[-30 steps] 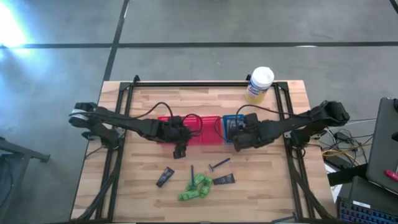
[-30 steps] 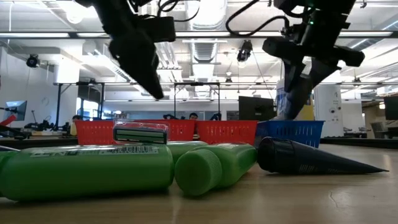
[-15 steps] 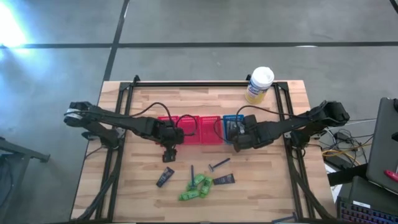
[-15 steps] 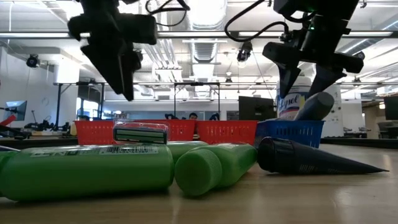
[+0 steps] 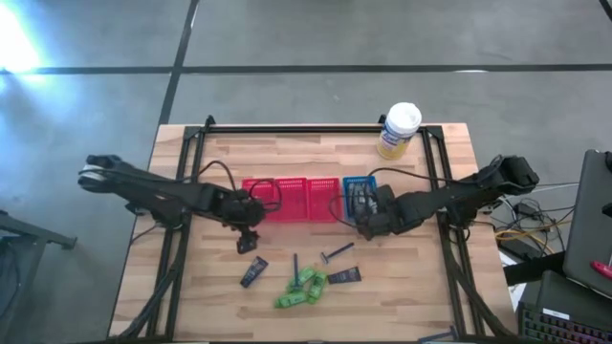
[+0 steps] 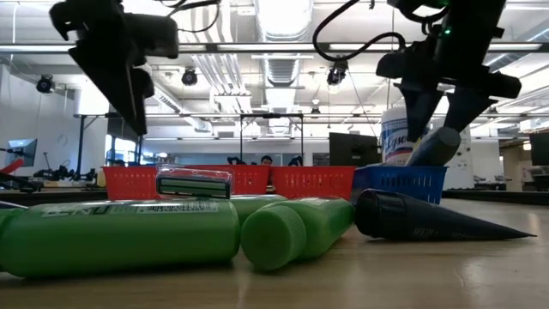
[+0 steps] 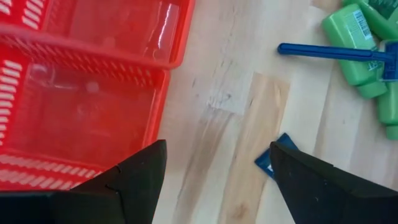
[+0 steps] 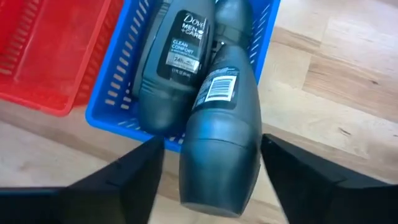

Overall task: Pick & Place Travel size toiletries
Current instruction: Put the black deodorant into the blue bin, then put the blue shave cream into the left red bin

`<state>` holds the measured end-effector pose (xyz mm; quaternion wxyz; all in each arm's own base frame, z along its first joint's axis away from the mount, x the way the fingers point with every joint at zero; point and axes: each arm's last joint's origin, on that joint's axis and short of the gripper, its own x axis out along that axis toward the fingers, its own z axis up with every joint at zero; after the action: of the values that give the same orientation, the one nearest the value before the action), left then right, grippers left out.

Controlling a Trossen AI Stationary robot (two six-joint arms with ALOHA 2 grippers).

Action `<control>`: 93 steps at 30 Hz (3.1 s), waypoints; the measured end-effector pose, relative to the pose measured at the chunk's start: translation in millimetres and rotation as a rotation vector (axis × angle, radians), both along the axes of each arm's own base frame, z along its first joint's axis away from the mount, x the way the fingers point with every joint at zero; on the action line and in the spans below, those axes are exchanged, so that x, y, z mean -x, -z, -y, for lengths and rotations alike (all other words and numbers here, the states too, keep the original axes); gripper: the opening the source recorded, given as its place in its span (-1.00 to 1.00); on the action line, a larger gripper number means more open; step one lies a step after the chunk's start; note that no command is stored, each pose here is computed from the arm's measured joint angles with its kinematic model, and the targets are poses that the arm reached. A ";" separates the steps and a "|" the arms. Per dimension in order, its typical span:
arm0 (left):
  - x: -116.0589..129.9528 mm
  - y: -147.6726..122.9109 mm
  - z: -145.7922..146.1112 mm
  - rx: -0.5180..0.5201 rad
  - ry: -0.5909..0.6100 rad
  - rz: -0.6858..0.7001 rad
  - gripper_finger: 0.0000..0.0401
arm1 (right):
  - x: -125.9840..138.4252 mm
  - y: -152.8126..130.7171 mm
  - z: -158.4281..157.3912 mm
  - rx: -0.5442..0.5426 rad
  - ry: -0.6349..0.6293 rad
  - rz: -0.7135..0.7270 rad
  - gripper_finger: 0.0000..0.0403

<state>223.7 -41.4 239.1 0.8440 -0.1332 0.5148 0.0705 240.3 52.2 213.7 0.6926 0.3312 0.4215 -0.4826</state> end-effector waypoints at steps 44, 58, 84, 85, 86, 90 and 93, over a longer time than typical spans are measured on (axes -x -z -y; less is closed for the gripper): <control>37.7 20.6 20.7 0.226 -0.204 -0.009 0.43 | -22.9 -27.8 26.1 0.023 -0.120 0.132 -0.28; 8.1 54.9 85.1 0.268 -0.417 -0.262 0.55 | -23.0 -33.0 18.4 0.027 -0.165 0.134 0.64; -17.1 86.2 130.3 0.140 -0.377 -0.393 0.12 | -15.3 -32.3 -9.4 -0.001 -0.239 0.126 0.83; -17.0 86.0 130.3 0.137 -0.365 -0.393 0.04 | -15.4 -32.3 -9.4 -0.001 -0.237 0.127 0.83; -17.0 86.0 130.3 0.136 -0.356 -0.394 -0.04 | -15.5 -32.4 -9.5 0.001 -0.237 0.129 0.83; -17.1 80.7 128.8 0.154 -0.338 -0.378 -0.36 | -16.0 -36.0 -12.7 0.029 -0.226 0.154 0.83; -16.5 64.9 122.2 0.155 -0.354 -0.300 -0.47 | -18.0 -42.8 -14.3 0.044 -0.224 0.183 0.83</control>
<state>240.2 -163.6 174.2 0.7197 -0.2738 0.6070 0.1967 258.3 66.5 256.5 0.7850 0.3092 0.3802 -0.3791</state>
